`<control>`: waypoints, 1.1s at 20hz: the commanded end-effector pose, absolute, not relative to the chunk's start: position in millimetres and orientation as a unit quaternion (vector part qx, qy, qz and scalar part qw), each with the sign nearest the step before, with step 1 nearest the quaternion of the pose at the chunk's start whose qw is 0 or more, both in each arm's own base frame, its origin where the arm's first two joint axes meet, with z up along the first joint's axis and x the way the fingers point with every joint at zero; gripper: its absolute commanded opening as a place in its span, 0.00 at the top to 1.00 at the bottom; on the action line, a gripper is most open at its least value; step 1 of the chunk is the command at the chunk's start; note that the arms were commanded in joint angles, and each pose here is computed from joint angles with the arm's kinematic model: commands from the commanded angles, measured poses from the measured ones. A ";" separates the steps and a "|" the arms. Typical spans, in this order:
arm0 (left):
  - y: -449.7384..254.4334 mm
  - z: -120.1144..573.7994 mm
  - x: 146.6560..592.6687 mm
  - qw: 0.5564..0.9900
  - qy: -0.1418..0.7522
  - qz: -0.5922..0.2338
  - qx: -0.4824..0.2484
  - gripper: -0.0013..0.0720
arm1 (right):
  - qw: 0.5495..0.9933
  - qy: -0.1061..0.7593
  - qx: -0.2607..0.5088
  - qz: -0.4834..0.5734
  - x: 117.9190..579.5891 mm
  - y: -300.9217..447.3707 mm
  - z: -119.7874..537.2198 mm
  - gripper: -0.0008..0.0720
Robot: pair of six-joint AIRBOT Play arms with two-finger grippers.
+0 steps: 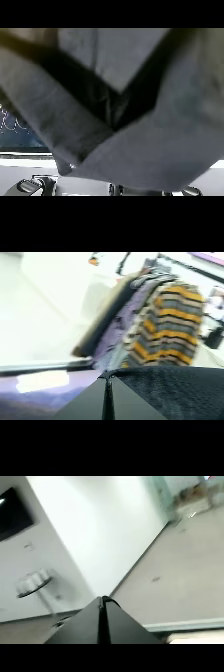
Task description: Fold the clothes and pants, and hang the long-sleeved shirts on hangers.
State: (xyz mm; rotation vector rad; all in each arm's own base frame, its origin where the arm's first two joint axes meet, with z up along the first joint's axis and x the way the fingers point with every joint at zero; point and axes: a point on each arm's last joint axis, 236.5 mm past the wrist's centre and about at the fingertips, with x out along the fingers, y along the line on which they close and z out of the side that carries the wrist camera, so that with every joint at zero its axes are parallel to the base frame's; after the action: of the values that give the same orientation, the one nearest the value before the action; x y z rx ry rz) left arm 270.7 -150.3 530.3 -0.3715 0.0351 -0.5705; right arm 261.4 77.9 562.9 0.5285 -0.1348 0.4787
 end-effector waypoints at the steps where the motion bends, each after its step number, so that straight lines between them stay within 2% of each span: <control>1: -150.4 481.5 356.7 0.959 0.072 -0.213 -0.174 0.96 | 0.897 0.016 0.340 0.282 354.7 75.3 520.6 0.95; 5: -149.1 351.5 489.3 0.941 0.210 -0.129 -0.230 0.96 | 0.903 0.148 0.310 0.259 491.2 109.1 387.2 0.95; 9: -127.1 244.4 587.0 0.935 0.248 -0.074 -0.243 0.96 | 0.926 0.175 0.278 0.186 590.2 119.9 280.3 0.95; 12: -133.4 161.4 615.9 0.913 0.310 -0.061 -0.257 0.96 | 0.917 0.214 0.291 0.168 628.1 133.3 205.1 0.95; 15: -156.3 79.2 607.7 0.860 0.416 -0.063 -0.288 0.95 | 0.891 0.308 0.285 0.173 628.7 150.5 125.2 0.95; 16: -163.9 63.6 601.3 0.843 0.442 -0.069 -0.297 0.92 | 0.882 0.338 0.276 0.177 622.2 153.7 107.0 0.93; 17: -170.8 56.4 595.1 0.832 0.460 -0.085 -0.297 0.79 | 0.879 0.360 0.257 0.178 615.0 153.5 96.5 0.84; 18: -172.4 57.0 590.9 0.827 0.468 -0.095 -0.297 0.55 | 0.878 0.380 0.231 0.177 605.5 149.9 91.6 0.76; 19: -169.4 63.4 586.8 0.822 0.472 -0.103 -0.302 0.25 | 0.876 0.398 0.208 0.176 594.7 143.7 91.9 0.70; 20: -162.2 72.4 581.5 0.818 0.476 -0.109 -0.304 0.13 | 0.874 0.413 0.190 0.170 583.8 130.2 96.2 0.50; 21: -149.2 83.3 573.9 0.817 0.480 -0.112 -0.299 0.13 | 0.871 0.430 0.175 0.161 569.7 111.3 103.4 0.29; 22: -134.2 92.9 564.4 0.815 0.487 -0.110 -0.292 0.13 | 0.867 0.450 0.158 0.147 553.4 85.9 109.6 0.27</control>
State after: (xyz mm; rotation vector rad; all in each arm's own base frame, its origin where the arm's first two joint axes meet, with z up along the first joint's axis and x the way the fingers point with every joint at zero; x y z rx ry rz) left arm 588.3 -147.3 84.9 -0.6238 0.9559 -0.1890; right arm 591.7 124.7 117.9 0.4433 0.7906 0.3528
